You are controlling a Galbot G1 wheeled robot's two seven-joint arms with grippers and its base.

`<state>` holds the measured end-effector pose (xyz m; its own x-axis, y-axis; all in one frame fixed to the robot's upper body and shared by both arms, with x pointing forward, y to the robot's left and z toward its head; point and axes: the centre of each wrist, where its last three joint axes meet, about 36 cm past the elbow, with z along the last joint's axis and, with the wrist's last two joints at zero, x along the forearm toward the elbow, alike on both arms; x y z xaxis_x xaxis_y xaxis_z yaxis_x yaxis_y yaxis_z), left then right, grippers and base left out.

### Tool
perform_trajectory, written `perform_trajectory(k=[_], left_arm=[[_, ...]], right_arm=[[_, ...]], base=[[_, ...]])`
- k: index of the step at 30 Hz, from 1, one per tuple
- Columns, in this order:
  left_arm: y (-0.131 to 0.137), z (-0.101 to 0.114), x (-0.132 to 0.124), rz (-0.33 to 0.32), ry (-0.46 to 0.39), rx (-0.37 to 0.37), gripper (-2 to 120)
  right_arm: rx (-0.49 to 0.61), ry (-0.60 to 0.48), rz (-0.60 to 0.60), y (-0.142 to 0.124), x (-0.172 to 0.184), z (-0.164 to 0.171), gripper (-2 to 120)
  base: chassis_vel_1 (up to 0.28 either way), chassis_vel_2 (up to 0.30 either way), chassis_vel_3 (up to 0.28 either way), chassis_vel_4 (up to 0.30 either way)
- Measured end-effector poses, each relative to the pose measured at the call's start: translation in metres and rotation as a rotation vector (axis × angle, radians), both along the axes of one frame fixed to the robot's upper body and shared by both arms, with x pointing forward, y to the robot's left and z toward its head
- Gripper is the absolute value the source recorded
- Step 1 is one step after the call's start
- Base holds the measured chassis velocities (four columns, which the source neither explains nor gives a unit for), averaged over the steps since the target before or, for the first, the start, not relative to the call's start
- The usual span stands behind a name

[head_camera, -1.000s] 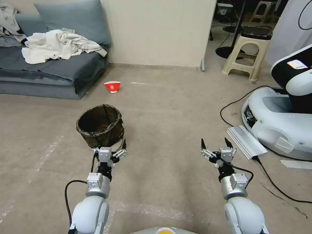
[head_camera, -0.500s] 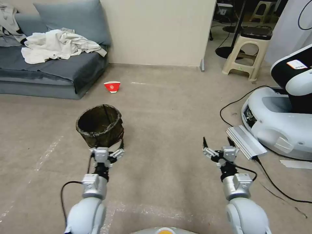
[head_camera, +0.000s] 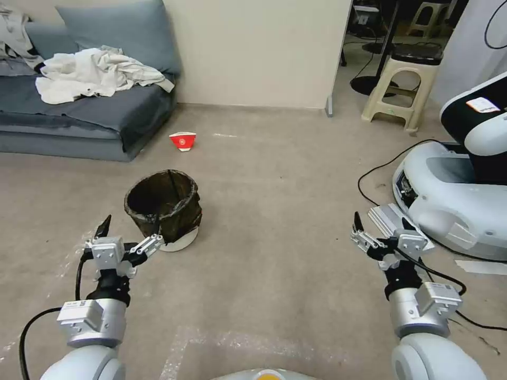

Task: Pick up the trash can from the floor.

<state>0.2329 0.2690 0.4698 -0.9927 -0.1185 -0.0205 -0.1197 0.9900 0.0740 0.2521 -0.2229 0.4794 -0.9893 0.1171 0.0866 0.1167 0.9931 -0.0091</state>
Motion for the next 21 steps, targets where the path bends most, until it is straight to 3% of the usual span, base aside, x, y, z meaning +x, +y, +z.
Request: perform_trajectory(k=[21], left_arm=[[-0.0007, -0.0025, 0.002, -0.012, 0.023, 0.009, 100]], right_arm=[[0.003, 0.001, -0.003, -0.0001, 0.0008, -0.0003, 100]], base=[[0.002, 0.002, 0.002, 0.003]])
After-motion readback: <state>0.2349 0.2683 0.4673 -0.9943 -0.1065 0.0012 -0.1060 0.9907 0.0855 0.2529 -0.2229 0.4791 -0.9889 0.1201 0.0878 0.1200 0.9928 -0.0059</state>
